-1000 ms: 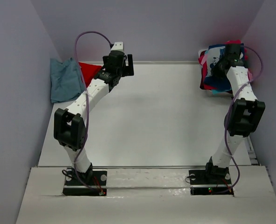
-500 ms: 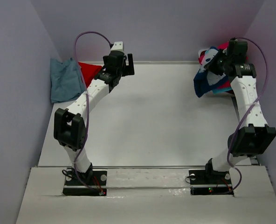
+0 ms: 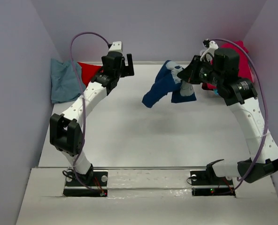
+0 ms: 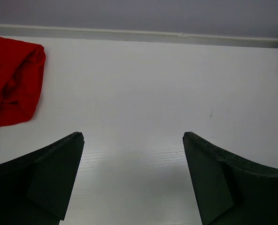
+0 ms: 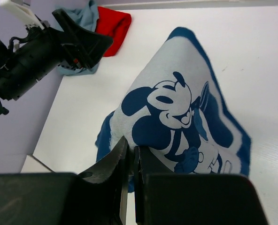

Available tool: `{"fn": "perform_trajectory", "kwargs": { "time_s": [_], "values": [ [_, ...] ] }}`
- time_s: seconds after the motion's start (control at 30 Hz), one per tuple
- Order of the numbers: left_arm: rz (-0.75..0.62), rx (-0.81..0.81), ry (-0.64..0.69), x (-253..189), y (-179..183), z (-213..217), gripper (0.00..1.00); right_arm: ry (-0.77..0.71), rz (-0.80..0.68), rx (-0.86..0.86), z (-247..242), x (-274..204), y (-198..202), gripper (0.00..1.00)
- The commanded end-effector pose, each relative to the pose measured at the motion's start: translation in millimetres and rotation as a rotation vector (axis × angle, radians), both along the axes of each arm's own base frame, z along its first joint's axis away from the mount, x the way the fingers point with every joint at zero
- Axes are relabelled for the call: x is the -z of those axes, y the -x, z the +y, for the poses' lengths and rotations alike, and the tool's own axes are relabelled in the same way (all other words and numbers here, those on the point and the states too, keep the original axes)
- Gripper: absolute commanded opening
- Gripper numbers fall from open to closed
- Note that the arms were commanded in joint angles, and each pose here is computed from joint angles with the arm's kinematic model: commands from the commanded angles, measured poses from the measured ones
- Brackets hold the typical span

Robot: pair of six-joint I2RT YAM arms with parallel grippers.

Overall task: Fold and stack the t-shirts
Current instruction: Move the tshirt to the center of the board

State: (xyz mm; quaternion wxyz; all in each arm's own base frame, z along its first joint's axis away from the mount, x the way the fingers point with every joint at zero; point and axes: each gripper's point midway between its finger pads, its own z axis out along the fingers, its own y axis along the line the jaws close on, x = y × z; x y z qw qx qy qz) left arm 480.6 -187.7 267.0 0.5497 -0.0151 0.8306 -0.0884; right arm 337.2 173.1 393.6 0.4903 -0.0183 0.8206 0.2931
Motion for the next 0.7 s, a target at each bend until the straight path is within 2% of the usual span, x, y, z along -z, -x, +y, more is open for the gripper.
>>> {"fn": "perform_trajectory", "kwargs": {
  "time_s": [0.0, 0.03, 0.1, 0.13, 0.2, 0.27, 0.5, 0.67],
  "values": [
    [-0.07, -0.025, 0.037, -32.1, 10.0, 9.0, 0.99, 0.04, -0.05, -0.023, 1.1, -3.5, -4.7, 0.07],
    [-0.073, -0.038, 0.039, -33.1, 10.9, 11.5, 0.99, 0.074, 0.039, -0.034, 8.0, 20.9, -12.6, 0.07],
    [-0.077, -0.041, 0.04, -33.5, 12.8, 13.0, 0.99, 0.097, 0.092, -0.067, 24.2, 47.4, -17.3, 0.08],
    [-0.079, -0.042, 0.04, -34.2, 13.3, 13.5, 0.99, 0.099, 0.075, -0.05, 22.7, 44.7, -21.5, 0.15],
    [-0.08, -0.045, 0.038, -34.6, 13.6, 14.3, 0.99, 0.108, 0.102, -0.04, 28.5, 61.8, -22.4, 0.33],
    [-0.074, -0.049, 0.03, -32.3, 14.5, 16.0, 0.99, 0.112, 0.117, -0.076, 40.2, 69.1, -21.4, 0.61],
    [-0.072, -0.049, 0.031, -30.0, 14.1, 15.5, 0.99, 0.206, 0.152, -0.063, 60.4, 87.1, -26.8, 0.65],
    [-0.045, -0.015, 0.048, -21.4, 16.5, 8.2, 0.99, 0.263, 0.294, -0.068, 77.1, 148.5, -24.8, 0.65]
  ]
}}
